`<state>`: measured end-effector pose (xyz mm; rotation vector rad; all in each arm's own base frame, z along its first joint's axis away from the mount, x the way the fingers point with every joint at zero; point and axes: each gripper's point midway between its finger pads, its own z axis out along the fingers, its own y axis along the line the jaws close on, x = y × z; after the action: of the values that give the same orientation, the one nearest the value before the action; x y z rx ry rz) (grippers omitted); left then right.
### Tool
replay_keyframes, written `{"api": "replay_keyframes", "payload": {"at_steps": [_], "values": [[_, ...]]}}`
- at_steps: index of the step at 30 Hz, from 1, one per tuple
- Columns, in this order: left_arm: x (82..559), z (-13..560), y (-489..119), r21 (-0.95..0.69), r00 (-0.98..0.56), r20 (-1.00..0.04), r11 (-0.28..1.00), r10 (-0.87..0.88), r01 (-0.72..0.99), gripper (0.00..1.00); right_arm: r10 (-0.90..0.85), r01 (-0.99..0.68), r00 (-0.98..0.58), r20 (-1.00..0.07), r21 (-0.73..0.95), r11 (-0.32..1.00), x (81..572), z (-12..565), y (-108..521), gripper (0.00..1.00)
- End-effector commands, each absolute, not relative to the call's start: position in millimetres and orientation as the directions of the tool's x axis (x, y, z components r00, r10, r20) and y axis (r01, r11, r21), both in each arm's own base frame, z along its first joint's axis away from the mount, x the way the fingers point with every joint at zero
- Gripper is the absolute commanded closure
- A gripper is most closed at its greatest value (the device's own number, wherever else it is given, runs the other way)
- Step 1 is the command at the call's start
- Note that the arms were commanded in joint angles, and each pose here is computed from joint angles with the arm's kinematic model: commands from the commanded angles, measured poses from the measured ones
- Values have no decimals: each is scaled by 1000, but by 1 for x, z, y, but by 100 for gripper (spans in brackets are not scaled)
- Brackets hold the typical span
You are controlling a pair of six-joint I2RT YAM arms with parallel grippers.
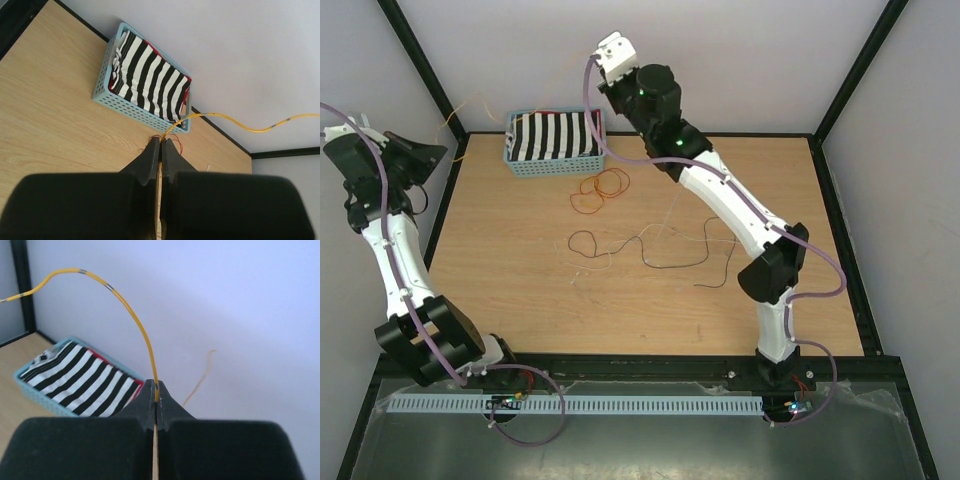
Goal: Zip-tie the wires
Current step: Straighten the cable at the center of the board.
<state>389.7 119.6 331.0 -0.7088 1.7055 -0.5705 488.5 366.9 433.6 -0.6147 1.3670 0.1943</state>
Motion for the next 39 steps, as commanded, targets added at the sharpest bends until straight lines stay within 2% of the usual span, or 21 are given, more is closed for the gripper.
{"api": "replay_keyframes", "payload": {"at_steps": [1,5,8,12,16,21,29,34,39], "values": [[384,351,113,-683,-144,-711,725,-688,-91,100,-288,-354,226,-931,-354,866,485,463,333,100],[381,344,115,-689,-157,-702,718,-694,-92,100,-369,-267,171,-914,-403,875,474,455,296,100],[380,342,105,-692,-195,-700,720,-687,-52,100,-385,-285,130,-914,-406,868,456,439,271,100],[381,338,75,-676,-276,-716,736,-641,46,100,-393,-260,57,-918,-394,882,424,417,227,100],[381,323,32,-658,-391,-722,742,-571,132,100,-387,-182,-93,-917,-367,912,401,379,169,100],[377,282,-19,-641,-541,-696,748,-472,172,100,-342,-63,-248,-906,-337,939,378,332,99,100],[350,198,-81,-624,-734,-596,764,-326,167,100,-248,110,-493,-834,-342,933,350,231,24,100],[329,148,-96,-586,-805,-534,799,-261,130,100,-193,189,-569,-799,-356,915,341,197,2,100],[317,109,-110,-541,-855,-477,835,-203,103,100,-181,164,-632,-754,-358,919,344,165,7,100]]}}
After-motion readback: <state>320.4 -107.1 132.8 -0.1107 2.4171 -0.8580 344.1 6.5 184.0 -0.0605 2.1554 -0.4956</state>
